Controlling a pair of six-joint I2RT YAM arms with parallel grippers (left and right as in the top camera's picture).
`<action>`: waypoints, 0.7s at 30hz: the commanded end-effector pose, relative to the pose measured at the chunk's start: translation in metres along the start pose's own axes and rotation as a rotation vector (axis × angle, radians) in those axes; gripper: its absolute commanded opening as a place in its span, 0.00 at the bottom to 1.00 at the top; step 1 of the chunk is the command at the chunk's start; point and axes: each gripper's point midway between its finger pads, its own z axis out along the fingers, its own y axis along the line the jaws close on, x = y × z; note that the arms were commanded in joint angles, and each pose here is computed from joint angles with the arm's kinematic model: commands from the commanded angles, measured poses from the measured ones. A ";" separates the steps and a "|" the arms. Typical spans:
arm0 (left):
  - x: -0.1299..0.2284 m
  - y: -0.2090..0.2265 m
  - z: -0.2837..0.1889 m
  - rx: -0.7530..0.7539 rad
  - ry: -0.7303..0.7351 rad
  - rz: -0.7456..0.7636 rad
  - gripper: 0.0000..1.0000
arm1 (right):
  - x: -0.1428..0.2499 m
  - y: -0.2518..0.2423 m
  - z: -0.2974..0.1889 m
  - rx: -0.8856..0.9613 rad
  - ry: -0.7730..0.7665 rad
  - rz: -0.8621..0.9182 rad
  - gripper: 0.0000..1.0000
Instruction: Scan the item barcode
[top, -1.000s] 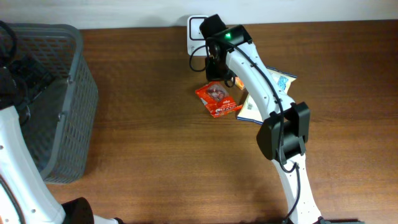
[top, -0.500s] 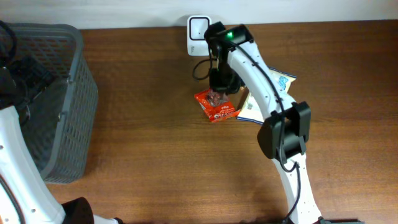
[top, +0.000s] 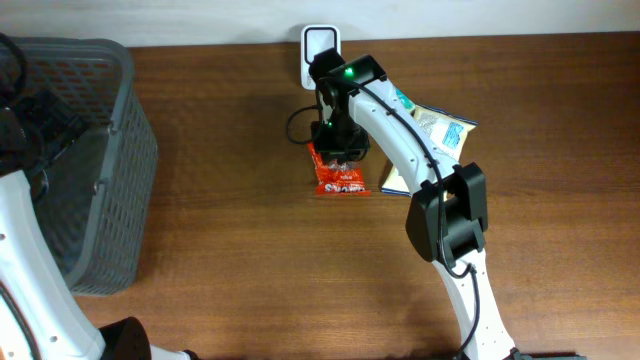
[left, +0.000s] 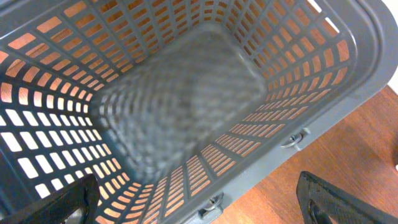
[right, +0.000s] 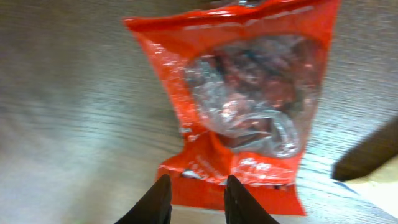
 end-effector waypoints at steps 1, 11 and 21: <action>-0.001 0.002 -0.002 -0.001 -0.008 -0.016 0.99 | -0.002 -0.020 0.008 0.107 -0.013 -0.006 0.28; -0.001 0.002 -0.002 -0.001 -0.008 -0.016 0.99 | -0.030 -0.042 -0.033 0.074 -0.115 0.062 0.79; -0.001 0.002 -0.002 -0.001 -0.008 -0.016 0.99 | -0.006 -0.025 0.054 -0.325 0.065 -0.012 0.86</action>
